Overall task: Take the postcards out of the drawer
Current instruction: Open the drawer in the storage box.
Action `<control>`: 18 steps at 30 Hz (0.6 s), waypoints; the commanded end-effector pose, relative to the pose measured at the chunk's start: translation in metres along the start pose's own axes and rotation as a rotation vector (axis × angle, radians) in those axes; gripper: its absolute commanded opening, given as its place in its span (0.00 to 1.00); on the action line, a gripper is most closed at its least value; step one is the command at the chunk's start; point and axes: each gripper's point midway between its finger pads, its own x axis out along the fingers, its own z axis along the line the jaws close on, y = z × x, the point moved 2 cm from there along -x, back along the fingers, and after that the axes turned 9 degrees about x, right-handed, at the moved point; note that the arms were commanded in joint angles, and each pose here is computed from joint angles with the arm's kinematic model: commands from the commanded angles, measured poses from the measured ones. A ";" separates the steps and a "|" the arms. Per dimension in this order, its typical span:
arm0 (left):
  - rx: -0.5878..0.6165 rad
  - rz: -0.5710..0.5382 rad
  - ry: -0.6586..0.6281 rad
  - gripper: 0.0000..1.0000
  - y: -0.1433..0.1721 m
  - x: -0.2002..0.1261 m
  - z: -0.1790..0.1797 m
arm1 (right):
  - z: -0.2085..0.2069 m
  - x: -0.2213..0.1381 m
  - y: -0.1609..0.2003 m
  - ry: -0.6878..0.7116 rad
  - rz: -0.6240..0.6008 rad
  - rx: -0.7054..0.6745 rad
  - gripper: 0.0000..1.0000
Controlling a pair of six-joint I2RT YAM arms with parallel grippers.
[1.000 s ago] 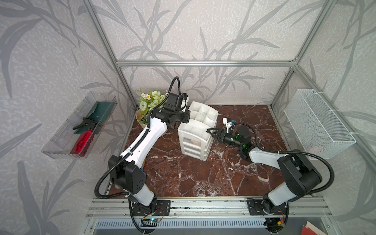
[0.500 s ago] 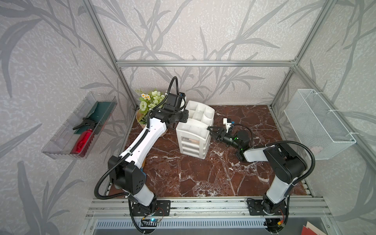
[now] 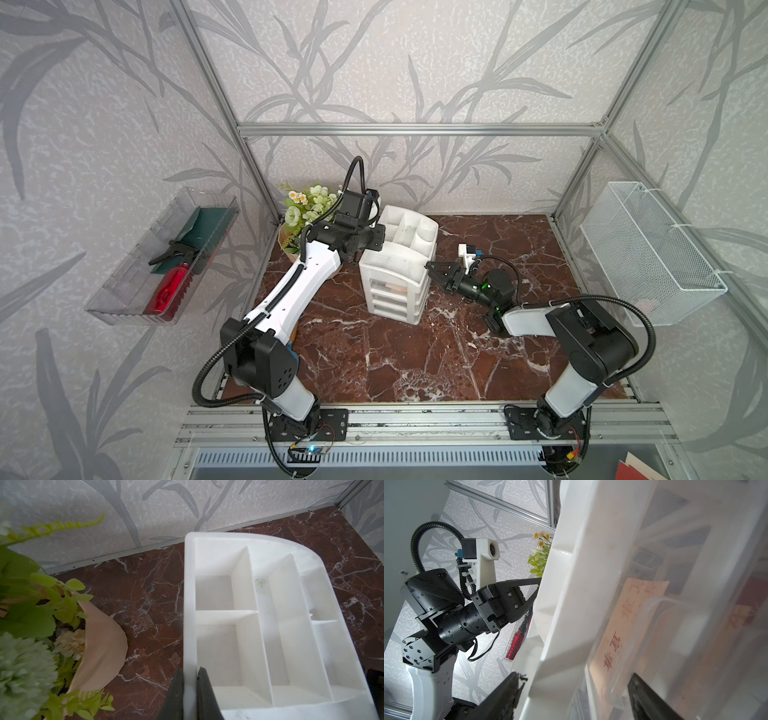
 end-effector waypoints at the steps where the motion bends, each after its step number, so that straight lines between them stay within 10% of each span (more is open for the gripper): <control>1: 0.028 0.267 0.000 0.00 0.067 0.021 -0.005 | 0.070 -0.007 -0.003 -0.199 -0.030 -0.177 0.81; 18: 0.029 0.266 -0.011 0.00 0.066 0.018 -0.003 | 0.007 -0.010 -0.003 -0.058 -0.047 -0.104 0.82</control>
